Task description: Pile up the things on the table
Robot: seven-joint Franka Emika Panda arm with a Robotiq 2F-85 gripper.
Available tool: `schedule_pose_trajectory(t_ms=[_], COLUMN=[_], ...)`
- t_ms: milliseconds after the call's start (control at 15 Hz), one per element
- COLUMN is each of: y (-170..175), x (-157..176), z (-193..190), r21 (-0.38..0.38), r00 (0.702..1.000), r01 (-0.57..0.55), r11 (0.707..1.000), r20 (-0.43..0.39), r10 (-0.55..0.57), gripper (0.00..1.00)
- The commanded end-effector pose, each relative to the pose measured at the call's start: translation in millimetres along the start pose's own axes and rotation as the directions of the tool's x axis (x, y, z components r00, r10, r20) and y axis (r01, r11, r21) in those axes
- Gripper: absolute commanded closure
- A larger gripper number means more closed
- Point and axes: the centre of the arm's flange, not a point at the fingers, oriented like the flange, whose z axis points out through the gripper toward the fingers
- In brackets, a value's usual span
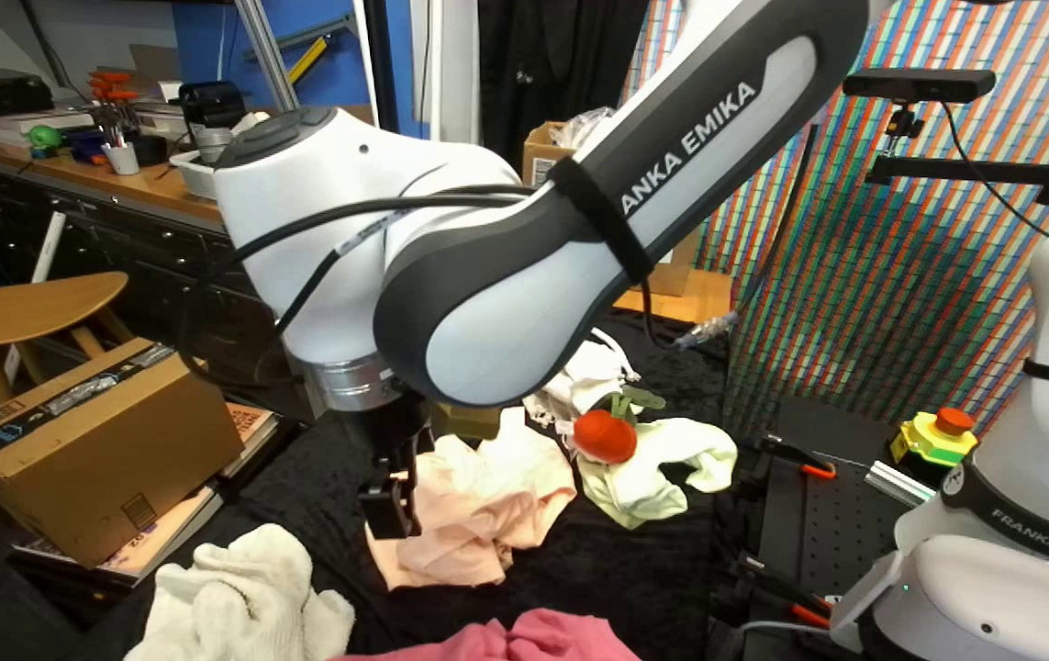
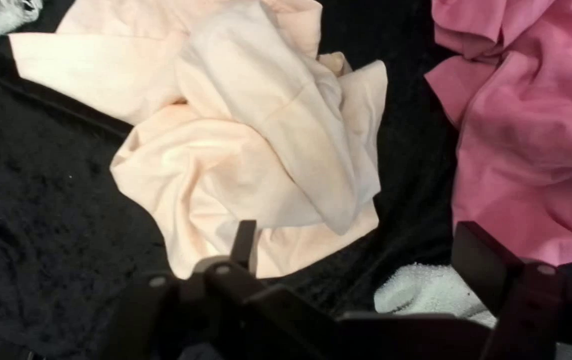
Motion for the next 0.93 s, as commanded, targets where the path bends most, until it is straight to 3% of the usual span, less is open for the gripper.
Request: schedule_pose_trajectory(t_ms=[0,467,867], y=[-18.7,-39.0,-56.5], x=[36.1,75.7,103.3], z=[6.5,22.6,23.6], r21=[-0.024,-0.015,0.002], r00=[1.0,0.995,0.995], r01=[-0.005,-0.08,-0.062], r11=[1.0,0.997,0.998], r20=[-0.021,-0.063,-0.083], r10=[0.004,0.079,0.062], gripper=[0.0,0.0,0.0])
